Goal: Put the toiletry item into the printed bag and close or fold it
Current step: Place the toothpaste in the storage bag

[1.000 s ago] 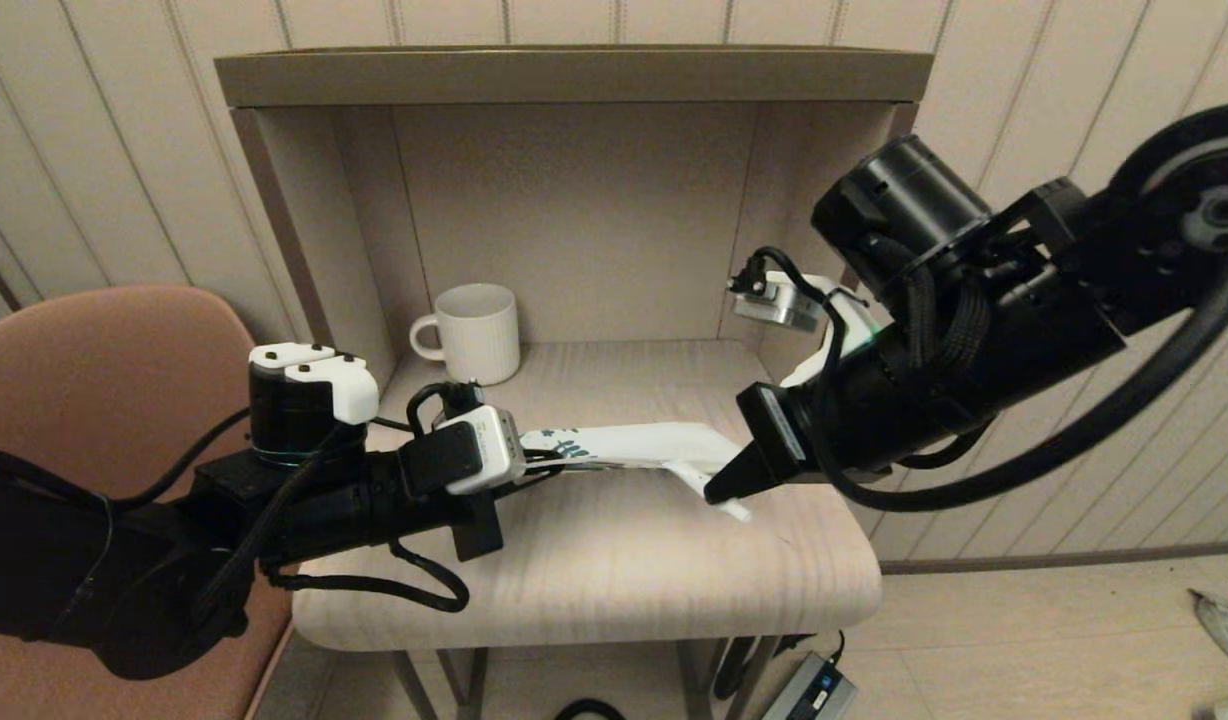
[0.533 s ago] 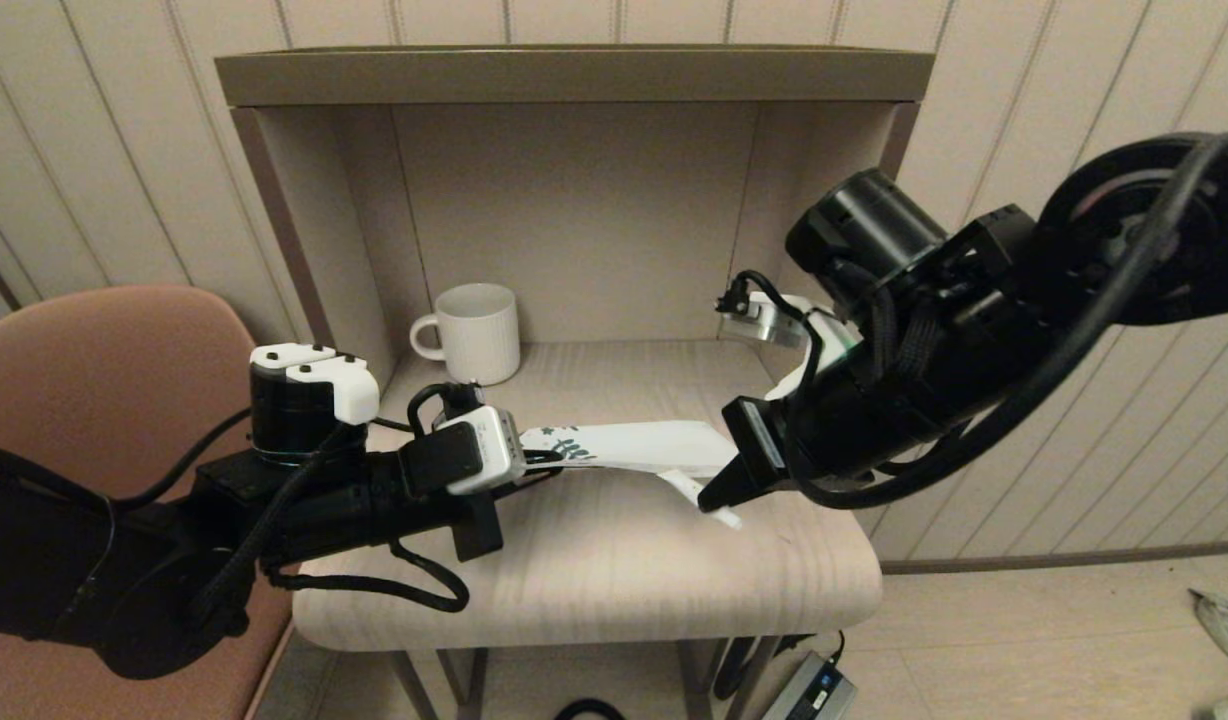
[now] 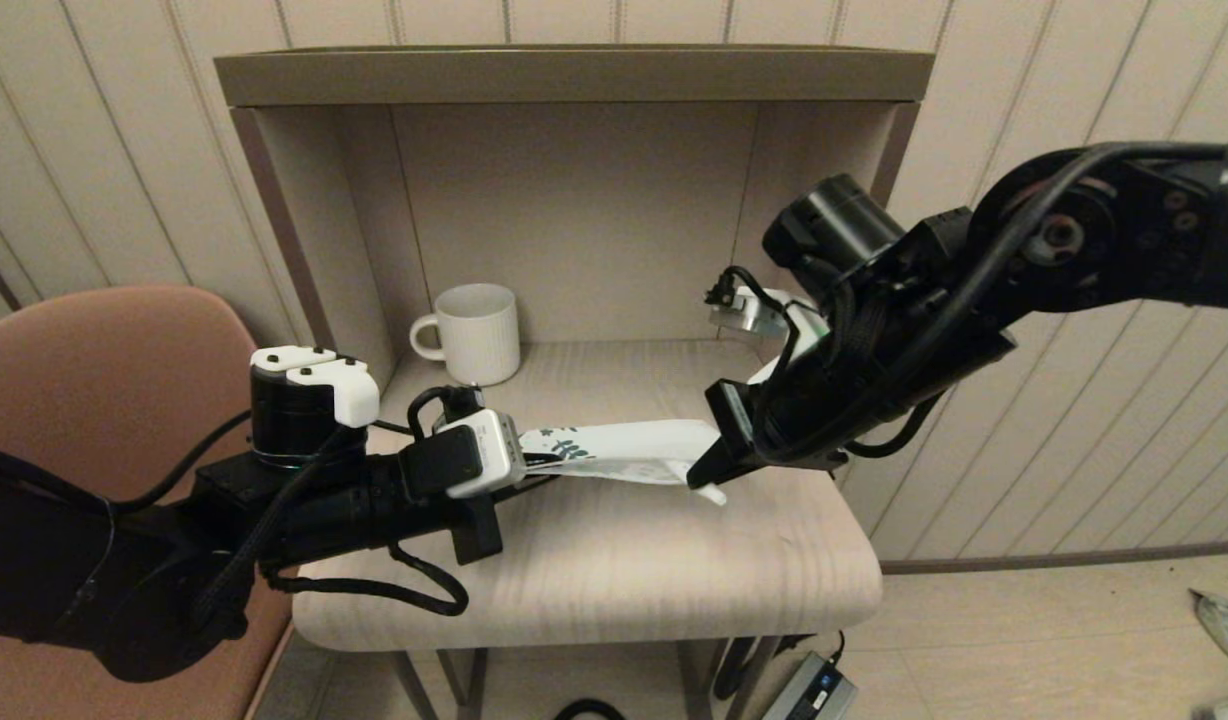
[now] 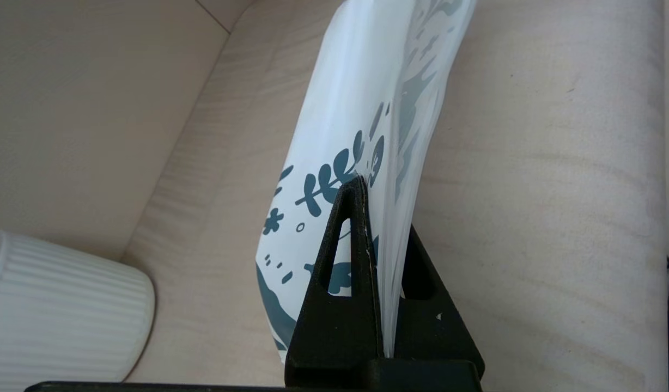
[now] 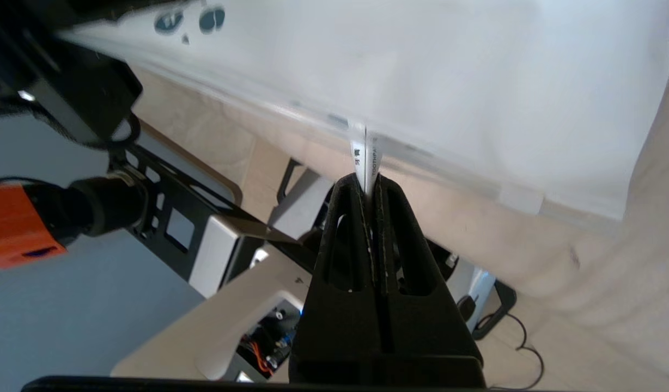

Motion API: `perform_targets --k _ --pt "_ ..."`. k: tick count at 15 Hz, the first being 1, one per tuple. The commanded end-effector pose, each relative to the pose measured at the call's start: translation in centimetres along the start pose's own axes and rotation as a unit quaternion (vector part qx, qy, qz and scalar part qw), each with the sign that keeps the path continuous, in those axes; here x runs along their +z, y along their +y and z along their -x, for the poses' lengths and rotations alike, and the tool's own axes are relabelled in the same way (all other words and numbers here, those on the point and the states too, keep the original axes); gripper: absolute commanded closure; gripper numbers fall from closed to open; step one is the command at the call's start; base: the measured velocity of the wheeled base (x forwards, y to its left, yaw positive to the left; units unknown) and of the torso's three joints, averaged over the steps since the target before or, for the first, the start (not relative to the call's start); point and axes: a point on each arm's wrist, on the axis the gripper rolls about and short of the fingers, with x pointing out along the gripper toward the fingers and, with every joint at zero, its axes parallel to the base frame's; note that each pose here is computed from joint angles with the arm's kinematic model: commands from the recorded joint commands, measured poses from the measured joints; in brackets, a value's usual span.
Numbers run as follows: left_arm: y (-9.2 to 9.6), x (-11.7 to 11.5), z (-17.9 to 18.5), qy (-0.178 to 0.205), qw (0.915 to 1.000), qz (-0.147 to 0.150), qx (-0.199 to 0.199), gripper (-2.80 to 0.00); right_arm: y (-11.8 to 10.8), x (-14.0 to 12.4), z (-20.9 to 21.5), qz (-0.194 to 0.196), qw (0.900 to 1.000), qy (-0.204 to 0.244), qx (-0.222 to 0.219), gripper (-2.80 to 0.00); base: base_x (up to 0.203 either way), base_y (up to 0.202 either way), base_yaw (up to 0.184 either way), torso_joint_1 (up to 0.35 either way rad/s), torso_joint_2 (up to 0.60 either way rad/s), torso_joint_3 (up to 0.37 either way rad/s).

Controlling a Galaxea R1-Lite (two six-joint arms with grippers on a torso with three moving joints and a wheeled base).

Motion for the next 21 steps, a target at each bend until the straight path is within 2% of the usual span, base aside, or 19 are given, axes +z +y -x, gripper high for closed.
perform_targets --k 1,3,7,10,16,21 --pt "0.1 0.2 0.0 -0.005 1.0000 -0.004 0.001 0.00 0.3 0.6 -0.5 0.001 1.000 -0.001 0.004 0.00 0.000 0.000 0.000 0.000 0.00 0.000" --pt "-0.1 0.5 -0.2 -0.010 0.9999 -0.006 -0.003 0.00 0.9 1.2 -0.7 0.007 1.000 -0.009 0.010 0.00 0.000 0.000 0.000 0.000 0.00 0.000" --pt "-0.2 1.2 -0.4 -0.018 0.9998 -0.008 -0.006 0.00 1.4 1.2 -2.0 0.003 1.000 0.004 0.014 0.00 0.000 0.000 0.000 0.000 0.00 0.000" --pt "-0.4 1.6 -0.6 -0.023 0.9996 -0.011 -0.009 0.00 1.5 1.2 -1.9 -0.012 1.000 0.009 0.026 0.00 0.000 0.000 0.000 0.000 0.00 0.000" --pt "-0.8 2.0 -0.7 -0.025 0.9995 -0.013 -0.012 0.00 2.0 1.9 -1.2 -0.111 0.992 -0.021 0.051 0.00 0.000 0.000 0.000 0.000 0.00 0.000" --pt "-0.7 2.5 -0.5 -0.028 0.9995 -0.015 -0.004 0.00 1.7 2.3 -1.8 -0.129 0.990 -0.031 0.043 0.00 0.000 0.000 0.000 0.000 0.00 0.000"
